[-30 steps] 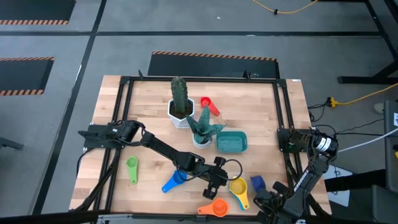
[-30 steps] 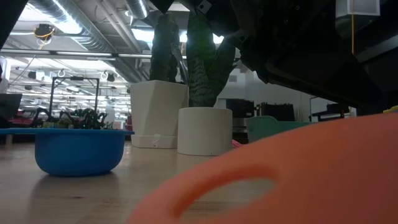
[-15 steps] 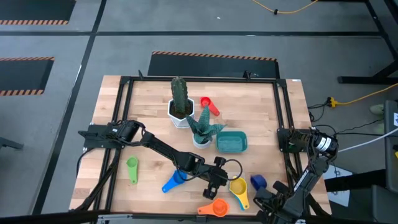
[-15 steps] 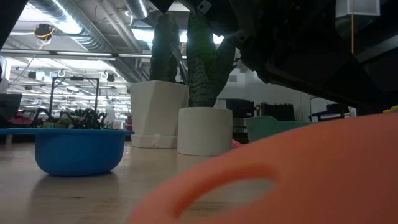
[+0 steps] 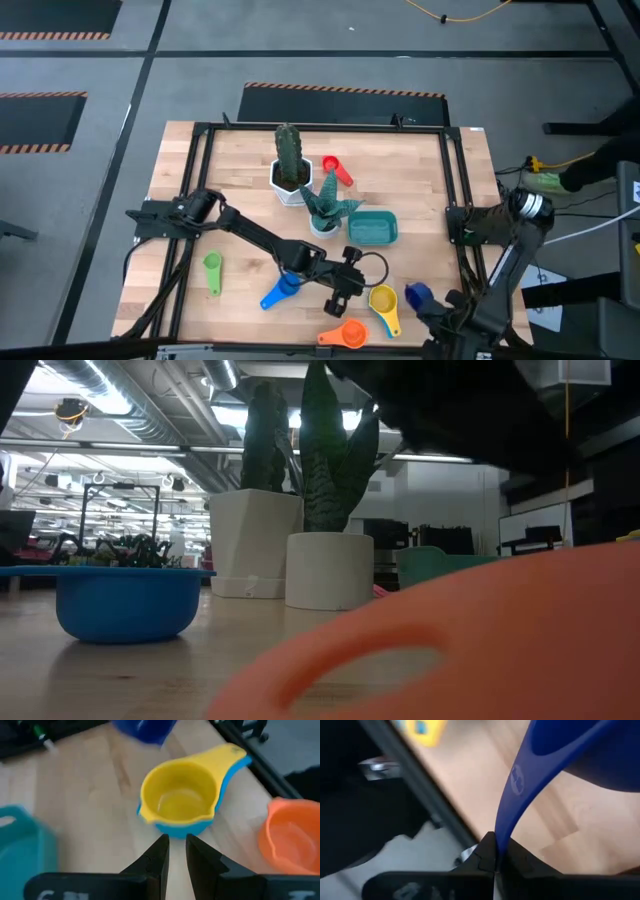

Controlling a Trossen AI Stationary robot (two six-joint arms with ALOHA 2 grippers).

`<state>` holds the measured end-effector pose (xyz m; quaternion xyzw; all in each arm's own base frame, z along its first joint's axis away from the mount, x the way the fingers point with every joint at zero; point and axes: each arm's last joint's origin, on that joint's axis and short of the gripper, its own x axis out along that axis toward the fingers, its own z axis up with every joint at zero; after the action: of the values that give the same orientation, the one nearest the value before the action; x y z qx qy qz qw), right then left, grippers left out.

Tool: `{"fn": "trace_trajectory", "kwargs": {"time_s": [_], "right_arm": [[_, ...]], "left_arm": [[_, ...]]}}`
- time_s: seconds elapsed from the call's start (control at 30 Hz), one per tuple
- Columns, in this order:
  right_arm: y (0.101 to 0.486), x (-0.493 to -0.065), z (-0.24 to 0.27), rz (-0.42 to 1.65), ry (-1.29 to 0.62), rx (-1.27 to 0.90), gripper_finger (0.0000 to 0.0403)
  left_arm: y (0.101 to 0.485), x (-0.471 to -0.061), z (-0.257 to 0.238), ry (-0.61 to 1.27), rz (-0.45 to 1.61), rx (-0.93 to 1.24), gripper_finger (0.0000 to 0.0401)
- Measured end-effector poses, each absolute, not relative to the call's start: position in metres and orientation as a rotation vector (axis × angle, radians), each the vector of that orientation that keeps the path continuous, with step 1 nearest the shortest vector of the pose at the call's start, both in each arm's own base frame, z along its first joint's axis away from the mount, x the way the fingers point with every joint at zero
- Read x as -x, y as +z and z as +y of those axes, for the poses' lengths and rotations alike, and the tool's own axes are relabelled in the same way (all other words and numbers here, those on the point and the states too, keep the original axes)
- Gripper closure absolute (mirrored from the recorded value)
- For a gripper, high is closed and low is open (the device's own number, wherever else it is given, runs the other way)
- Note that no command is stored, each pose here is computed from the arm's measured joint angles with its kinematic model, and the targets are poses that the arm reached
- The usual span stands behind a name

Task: Nest measuring cups in basket
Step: Stack the dark blue measuring cup on top of the yellow measuring cup

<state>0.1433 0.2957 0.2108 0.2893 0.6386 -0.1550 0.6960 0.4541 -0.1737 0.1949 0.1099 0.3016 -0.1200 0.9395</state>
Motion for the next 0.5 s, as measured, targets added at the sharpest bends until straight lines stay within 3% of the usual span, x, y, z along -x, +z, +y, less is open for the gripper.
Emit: {"fn": "trace_trajectory", "kwargs": {"time_s": [0.27, 0.37, 0.5], "right_arm": [[0.256, -0.151, 0.294, 1.083, -0.136, -0.819, 0.0390], [0.259, -0.156, 0.296, 0.933, -0.117, -0.799, 0.0390], [0.248, -0.161, 0.304, 0.883, -0.122, -0.772, 0.0389]], "left_arm": [[0.213, -0.451, -0.172, -0.243, 0.582, -0.235, 0.0344], [0.212, -0.450, -0.172, -0.245, 0.591, -0.246, 0.0344], [0.213, -0.449, -0.172, -0.245, 0.590, -0.246, 0.0344]]}}
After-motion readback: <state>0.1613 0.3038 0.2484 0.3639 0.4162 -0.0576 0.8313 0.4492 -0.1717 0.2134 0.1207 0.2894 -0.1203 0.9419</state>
